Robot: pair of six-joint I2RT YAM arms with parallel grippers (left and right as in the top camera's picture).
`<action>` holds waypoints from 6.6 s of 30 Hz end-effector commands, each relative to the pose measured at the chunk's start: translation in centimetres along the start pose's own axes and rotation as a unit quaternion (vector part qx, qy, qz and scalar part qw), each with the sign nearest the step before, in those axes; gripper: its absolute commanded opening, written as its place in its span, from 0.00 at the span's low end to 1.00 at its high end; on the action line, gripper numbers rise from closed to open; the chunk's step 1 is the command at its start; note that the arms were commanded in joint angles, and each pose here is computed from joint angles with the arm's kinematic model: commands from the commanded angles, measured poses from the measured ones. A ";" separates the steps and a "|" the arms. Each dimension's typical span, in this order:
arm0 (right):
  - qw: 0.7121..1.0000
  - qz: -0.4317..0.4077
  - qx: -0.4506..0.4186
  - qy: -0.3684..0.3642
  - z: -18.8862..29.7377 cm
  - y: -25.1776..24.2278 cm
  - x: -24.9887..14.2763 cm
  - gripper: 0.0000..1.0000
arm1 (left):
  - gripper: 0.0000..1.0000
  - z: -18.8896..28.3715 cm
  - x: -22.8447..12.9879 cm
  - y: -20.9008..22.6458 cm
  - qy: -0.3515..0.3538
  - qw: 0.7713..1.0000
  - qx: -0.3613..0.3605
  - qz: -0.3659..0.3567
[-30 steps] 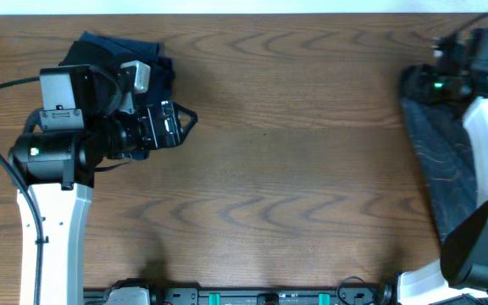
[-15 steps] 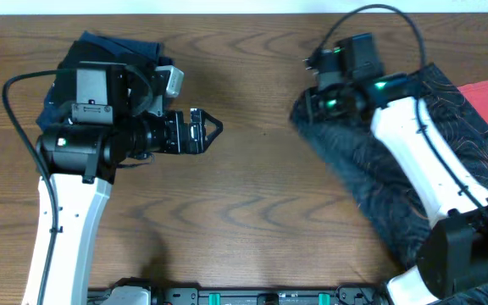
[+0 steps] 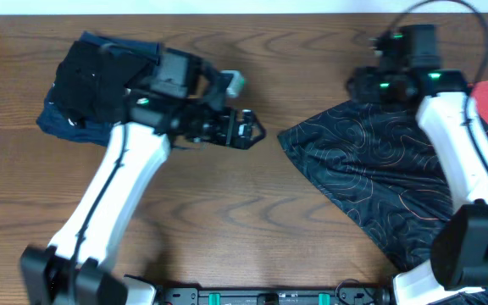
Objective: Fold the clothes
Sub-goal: 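Grasp the t-shirt edges with both grippers and pull it leftward, then lift the t-shirt with both grippers and lay it flat mid-table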
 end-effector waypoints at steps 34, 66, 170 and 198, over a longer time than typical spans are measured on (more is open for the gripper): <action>0.993 -0.098 0.007 0.071 1.8 -4.9 -3.1 0.44 | 0.27 -23.5 -1.8 7.4 0.087 0.971 0.072 0.211; 0.986 0.097 -0.135 -0.002 -10.5 -10.4 1.0 0.41 | 0.06 -13.3 -8.5 17.5 0.234 0.889 0.316 0.234; 0.826 0.009 -0.259 -0.501 46.6 -0.4 5.6 0.01 | 0.06 36.8 0.9 -12.2 -0.492 0.812 0.257 -0.182; 0.980 -0.015 -0.110 -0.165 4.9 -12.8 16.0 0.83 | 0.98 8.8 22.9 11.3 -0.276 0.883 0.379 -0.029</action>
Point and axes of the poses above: each gripper's point midway between its finger pads, its own z axis back along the fingers, its own y axis along the line the jaws close on, x = y × z, the point moved 3 cm from there along z, back along the fingers, and after that the axes turned 7 degrees about z, right-handed, at the moved point
